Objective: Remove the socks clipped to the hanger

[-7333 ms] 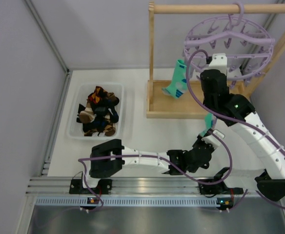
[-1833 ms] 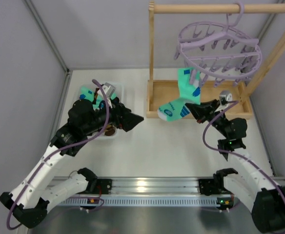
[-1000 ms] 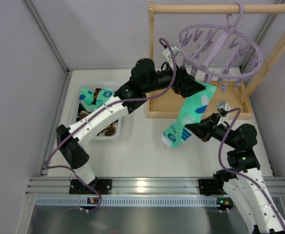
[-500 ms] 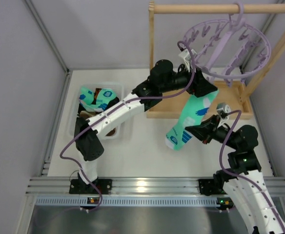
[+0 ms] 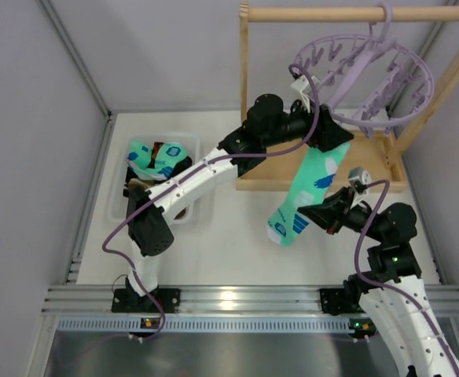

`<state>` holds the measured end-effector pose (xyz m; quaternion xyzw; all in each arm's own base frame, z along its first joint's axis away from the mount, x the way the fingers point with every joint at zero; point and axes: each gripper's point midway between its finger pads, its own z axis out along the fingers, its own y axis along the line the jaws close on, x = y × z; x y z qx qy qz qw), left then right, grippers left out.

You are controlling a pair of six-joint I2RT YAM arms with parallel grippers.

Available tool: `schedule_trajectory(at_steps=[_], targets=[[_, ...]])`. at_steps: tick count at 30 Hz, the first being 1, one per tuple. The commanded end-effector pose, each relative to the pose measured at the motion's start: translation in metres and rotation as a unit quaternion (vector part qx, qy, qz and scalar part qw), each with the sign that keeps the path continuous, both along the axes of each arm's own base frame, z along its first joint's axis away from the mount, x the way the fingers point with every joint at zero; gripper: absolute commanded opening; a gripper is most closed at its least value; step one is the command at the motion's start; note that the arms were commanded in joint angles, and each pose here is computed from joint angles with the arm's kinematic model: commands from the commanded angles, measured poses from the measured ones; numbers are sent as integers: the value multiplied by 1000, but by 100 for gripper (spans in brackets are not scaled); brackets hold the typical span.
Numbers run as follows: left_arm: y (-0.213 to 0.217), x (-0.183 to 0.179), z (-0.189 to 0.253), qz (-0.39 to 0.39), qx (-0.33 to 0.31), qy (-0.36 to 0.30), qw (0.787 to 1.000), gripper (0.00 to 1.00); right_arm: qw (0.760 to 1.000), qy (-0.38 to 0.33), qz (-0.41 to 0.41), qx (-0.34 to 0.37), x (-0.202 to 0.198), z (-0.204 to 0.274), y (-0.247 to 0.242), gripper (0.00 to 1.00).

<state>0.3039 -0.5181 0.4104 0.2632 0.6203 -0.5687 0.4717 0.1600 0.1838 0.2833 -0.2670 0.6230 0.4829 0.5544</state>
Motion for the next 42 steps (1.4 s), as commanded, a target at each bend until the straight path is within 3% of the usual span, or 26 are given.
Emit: schedule_trajectory(at_steps=[1,9,13,19,21,25,34,38,41,42], targets=[[3,-3,46,4,-50,-60,997,81,999,-30,25,-3,-11,8,3,0],[7,7,48,29,-46,-82,995,81,999,-31,34,-7,-15,6,4,0],[11,11,50,31,-48,-81,995,96,999,-22,26,-11,-11,1,3,0],[15,9,51,10,-51,-74,996,96,999,-25,17,-13,-8,2,2,0],[13,4,52,-7,-51,-73,996,93,1000,-23,15,-13,-7,1,2,0],[14,0,54,-18,-54,-72,996,71,1000,-22,15,-13,-7,0,2,0],[9,3,55,-23,-57,-71,996,61,999,-19,25,-13,-10,-1,3,0],[7,6,51,-18,-56,-66,996,37,999,-19,26,-13,-11,-1,3,0],[6,7,48,-18,-54,-63,996,35,999,-20,24,-12,-10,-1,3,0],[5,8,47,-19,-54,-63,996,30,999,-18,23,-12,-10,-2,3,0]])
